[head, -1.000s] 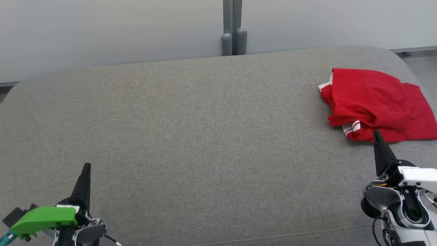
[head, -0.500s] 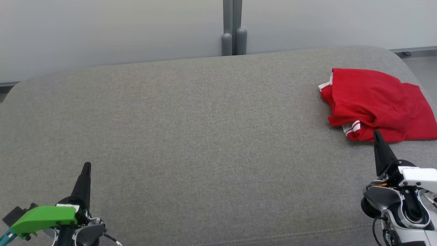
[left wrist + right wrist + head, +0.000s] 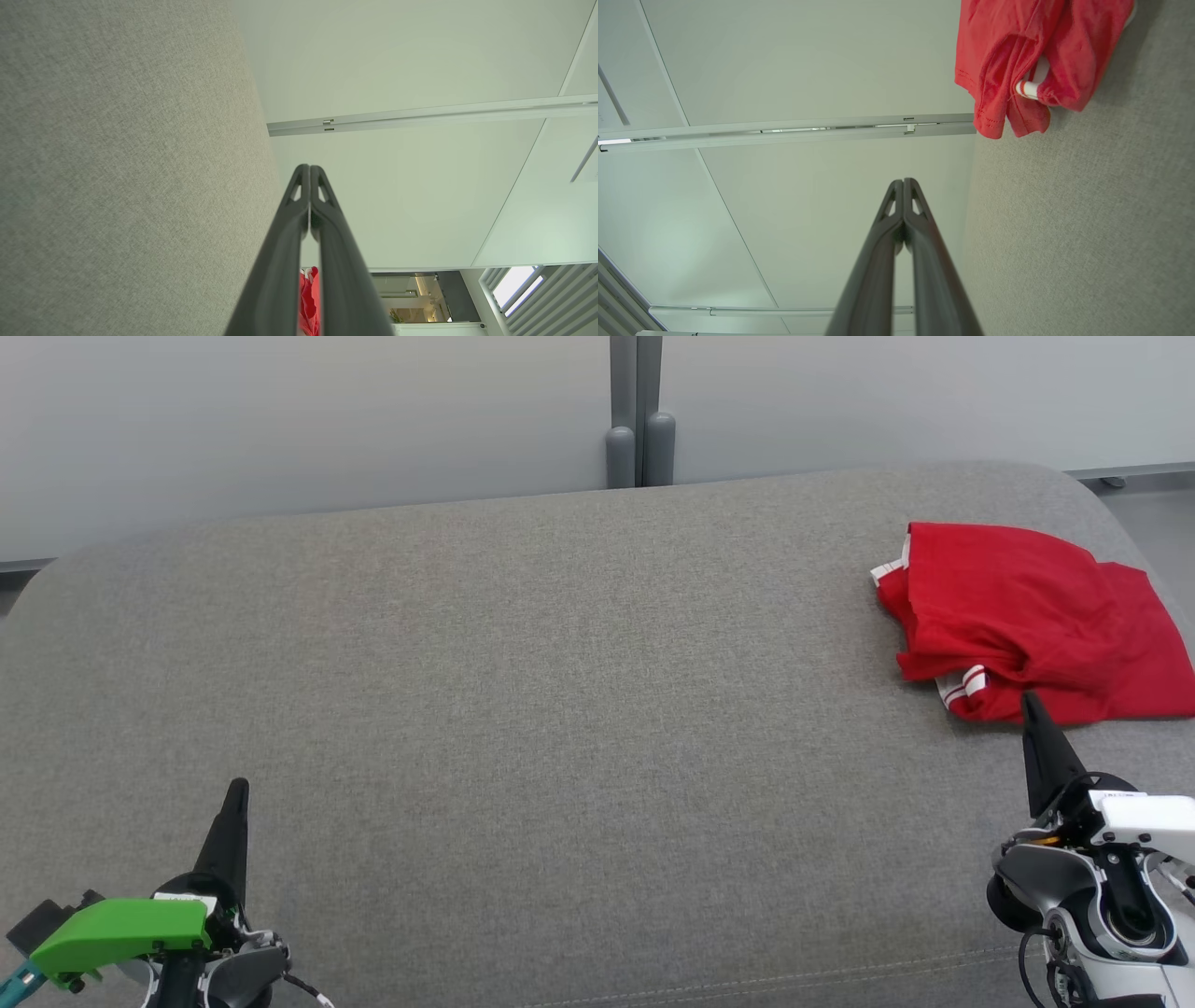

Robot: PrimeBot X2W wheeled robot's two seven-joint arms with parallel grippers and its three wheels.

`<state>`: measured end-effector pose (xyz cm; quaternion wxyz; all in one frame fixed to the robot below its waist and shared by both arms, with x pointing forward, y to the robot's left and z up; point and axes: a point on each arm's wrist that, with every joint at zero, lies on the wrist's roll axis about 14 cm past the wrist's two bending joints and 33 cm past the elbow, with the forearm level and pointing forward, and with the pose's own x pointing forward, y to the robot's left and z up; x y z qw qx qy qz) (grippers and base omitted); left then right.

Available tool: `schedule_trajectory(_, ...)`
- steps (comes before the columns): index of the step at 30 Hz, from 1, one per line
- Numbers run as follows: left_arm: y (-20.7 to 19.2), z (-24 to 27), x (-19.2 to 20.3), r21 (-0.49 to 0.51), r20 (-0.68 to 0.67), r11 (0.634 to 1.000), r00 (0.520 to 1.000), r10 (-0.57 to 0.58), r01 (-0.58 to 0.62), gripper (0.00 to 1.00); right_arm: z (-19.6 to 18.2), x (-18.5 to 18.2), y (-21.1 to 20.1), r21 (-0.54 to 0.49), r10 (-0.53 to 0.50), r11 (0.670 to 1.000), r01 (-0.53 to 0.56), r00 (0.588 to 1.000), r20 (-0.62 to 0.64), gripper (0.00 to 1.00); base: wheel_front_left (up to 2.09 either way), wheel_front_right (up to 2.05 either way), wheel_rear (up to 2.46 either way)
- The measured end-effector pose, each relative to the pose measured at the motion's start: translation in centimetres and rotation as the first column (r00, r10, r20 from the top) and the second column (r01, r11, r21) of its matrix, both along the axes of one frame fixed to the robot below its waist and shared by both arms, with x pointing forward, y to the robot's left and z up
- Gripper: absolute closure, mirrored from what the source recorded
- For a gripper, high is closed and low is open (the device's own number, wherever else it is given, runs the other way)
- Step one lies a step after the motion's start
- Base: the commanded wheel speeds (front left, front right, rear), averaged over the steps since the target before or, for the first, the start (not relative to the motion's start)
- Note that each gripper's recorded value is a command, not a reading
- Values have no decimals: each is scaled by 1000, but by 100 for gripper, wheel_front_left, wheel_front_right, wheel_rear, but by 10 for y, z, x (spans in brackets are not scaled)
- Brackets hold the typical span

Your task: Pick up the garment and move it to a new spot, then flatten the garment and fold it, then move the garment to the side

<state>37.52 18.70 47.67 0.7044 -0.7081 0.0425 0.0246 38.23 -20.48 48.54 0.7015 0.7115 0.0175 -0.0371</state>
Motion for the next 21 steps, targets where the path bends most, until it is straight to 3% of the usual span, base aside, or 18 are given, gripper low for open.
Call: schedule_trajectory(21, 0, 0, 0, 0, 0, 1000, 1000, 1, -1, 100, 0, 0, -1, 1, -2, 1000, 2, 1000, 0, 100, 0, 0, 0)
